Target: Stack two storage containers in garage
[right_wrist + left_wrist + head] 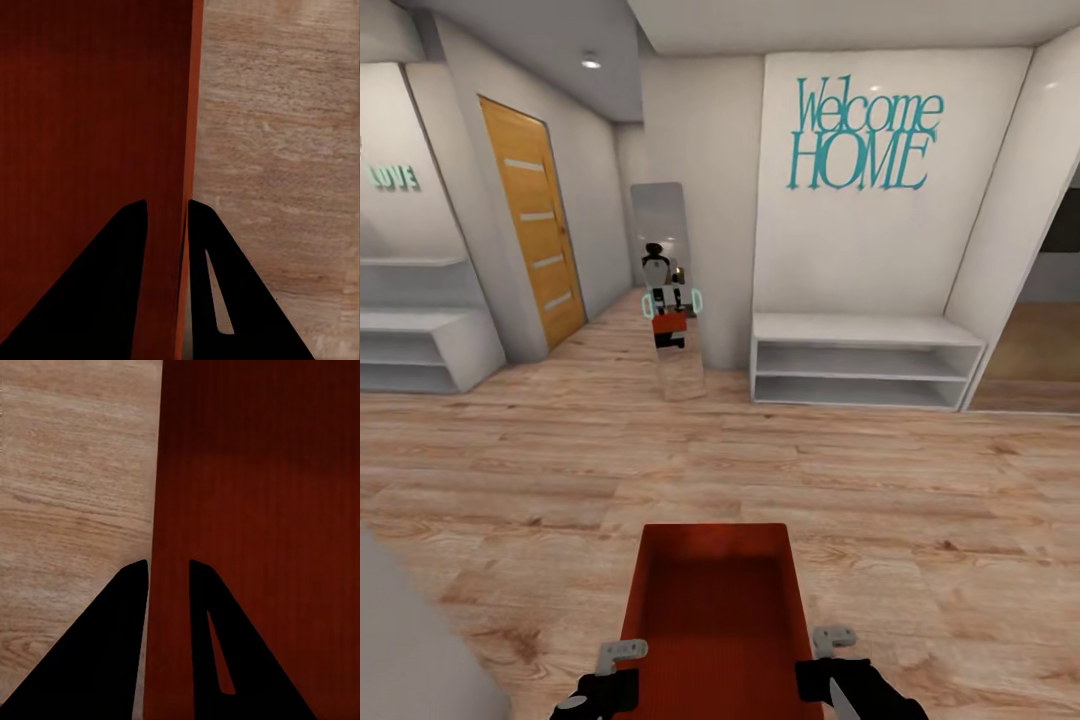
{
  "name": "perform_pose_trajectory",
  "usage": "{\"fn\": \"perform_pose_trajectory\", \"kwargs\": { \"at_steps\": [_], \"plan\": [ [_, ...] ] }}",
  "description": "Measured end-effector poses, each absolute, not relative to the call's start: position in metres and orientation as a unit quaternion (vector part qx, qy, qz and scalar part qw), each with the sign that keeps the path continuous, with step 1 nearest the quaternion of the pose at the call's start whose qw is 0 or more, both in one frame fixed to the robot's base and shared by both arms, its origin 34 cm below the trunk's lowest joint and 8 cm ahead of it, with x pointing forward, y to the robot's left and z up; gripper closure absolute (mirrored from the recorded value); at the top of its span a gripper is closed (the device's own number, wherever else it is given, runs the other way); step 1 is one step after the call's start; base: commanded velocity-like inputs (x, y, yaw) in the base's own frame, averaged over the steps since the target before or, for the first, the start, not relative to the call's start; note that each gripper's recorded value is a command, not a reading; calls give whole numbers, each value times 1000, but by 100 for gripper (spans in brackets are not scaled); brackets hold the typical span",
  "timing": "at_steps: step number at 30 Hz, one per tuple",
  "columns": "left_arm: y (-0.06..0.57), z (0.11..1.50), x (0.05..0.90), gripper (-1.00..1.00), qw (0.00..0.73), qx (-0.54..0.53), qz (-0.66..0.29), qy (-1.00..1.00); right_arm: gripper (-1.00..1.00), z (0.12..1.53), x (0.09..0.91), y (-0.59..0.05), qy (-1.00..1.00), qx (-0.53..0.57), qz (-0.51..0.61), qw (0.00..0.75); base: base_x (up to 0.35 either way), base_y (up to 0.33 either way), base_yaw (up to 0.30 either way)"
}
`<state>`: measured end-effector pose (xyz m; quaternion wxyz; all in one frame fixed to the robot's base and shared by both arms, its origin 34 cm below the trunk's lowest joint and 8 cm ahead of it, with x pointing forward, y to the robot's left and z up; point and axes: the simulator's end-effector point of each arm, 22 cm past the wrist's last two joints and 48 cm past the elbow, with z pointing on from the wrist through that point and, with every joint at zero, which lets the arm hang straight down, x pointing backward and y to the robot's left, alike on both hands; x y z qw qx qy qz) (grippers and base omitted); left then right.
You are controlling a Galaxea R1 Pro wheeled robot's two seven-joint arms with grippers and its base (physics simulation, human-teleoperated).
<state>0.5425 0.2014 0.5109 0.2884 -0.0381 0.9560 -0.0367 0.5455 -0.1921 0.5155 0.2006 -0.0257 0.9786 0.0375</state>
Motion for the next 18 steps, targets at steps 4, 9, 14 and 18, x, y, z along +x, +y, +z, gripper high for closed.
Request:
{"fn": "perform_pose_trajectory", "kwargs": {
  "at_steps": [4, 9, 14, 18],
  "plan": [
    [201, 511, 543, 100, 288, -38, -37, 956, 100, 515, 545, -192, 979, -26, 38, 201, 343, 0, 105],
    [201, 511, 543, 100, 288, -38, -37, 956, 100, 515, 545, -192, 979, -26, 38, 201, 343, 0, 127],
    [202, 511, 543, 100, 288, -38, -37, 956, 100, 516, 545, -192, 979, -25, 37, 200, 343, 0, 42],
    [202, 511, 543, 100, 288, -38, -37, 956, 100, 516, 545, -192, 979, -25, 37, 200, 343, 0, 8]
  ]
}}
